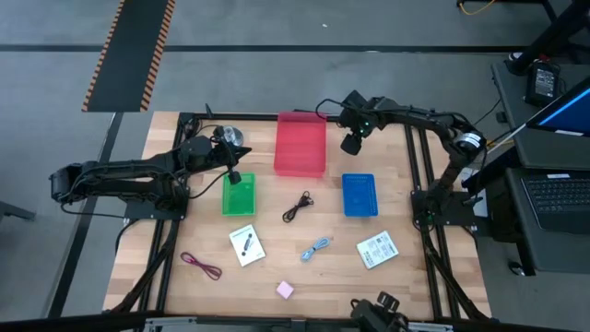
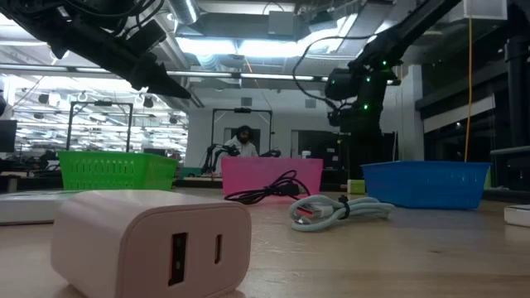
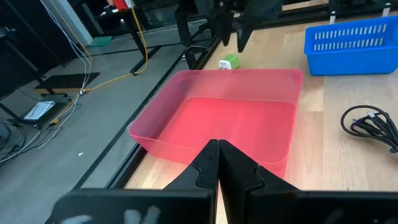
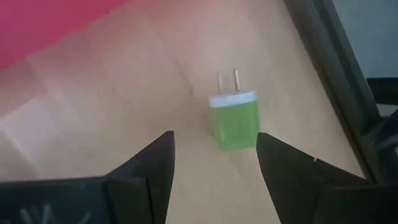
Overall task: Pick and place items into bin
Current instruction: Put the green charger adapter into the green basket
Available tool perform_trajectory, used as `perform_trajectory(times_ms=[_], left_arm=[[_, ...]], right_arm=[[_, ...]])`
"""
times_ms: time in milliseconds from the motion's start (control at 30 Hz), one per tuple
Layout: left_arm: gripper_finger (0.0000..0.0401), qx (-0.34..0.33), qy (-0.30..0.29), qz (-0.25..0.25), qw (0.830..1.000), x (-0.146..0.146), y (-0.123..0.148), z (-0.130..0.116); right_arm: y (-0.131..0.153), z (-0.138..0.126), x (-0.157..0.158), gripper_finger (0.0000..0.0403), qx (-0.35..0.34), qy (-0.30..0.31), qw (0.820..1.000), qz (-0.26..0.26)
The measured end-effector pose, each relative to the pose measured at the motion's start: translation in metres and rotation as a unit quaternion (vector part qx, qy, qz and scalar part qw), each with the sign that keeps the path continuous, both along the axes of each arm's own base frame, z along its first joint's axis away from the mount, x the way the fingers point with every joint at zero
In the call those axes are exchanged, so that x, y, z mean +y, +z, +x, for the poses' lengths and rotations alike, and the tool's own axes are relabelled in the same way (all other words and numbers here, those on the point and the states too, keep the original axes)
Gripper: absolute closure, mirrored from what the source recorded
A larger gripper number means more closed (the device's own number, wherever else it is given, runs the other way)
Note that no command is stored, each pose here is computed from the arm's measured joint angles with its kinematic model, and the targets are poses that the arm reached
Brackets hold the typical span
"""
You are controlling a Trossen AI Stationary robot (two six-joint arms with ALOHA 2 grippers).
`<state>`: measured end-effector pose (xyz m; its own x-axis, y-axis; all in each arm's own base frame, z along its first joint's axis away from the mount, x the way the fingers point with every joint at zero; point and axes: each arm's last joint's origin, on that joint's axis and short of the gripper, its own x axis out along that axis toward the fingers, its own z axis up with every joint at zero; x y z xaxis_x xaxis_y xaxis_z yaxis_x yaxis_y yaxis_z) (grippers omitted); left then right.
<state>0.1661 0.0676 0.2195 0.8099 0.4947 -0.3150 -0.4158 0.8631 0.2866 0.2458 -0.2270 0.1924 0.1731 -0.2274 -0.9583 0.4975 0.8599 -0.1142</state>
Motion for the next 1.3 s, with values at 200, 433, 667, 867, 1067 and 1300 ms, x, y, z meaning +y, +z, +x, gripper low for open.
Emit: perform_trajectory(times_ms=[200,433,667,867,1067,1300], left_arm=[[0.0398,-0.002,0.001,-0.003,1.000,0.000,0.000,0.000],[0.0398,-0.004,0.003,-0.006,1.000,0.000,0.000,0.000],[0.0398,-0.003,0.005,-0.005,1.000,0.000,0.000,0.000],[0.0398,-0.003,0.006,-0.005,1.000,0.000,0.000,0.000],[0.0398,-0.003,0.006,-0.005,1.000,0.000,0.000,0.000],[0.0398,-0.005,0.007,-0.009,1.000,0.000,0.000,0.000]], right_arm=[[-0.008,0.001,-0.011,0.0198,-0.002,0.009,1.000,-0.016],[-0.013,-0.001,-0.012,0.0198,0.010,0.033,0.999,-0.016],[-0.013,-0.001,-0.013,0.0198,0.009,0.034,0.999,-0.018],[-0.014,-0.001,-0.013,0.0199,0.010,0.034,0.999,-0.017],[-0.035,0.001,-0.019,0.0199,0.028,0.033,0.999,-0.001],[-0.051,0.001,-0.028,0.0199,0.028,0.025,0.999,0.002]])
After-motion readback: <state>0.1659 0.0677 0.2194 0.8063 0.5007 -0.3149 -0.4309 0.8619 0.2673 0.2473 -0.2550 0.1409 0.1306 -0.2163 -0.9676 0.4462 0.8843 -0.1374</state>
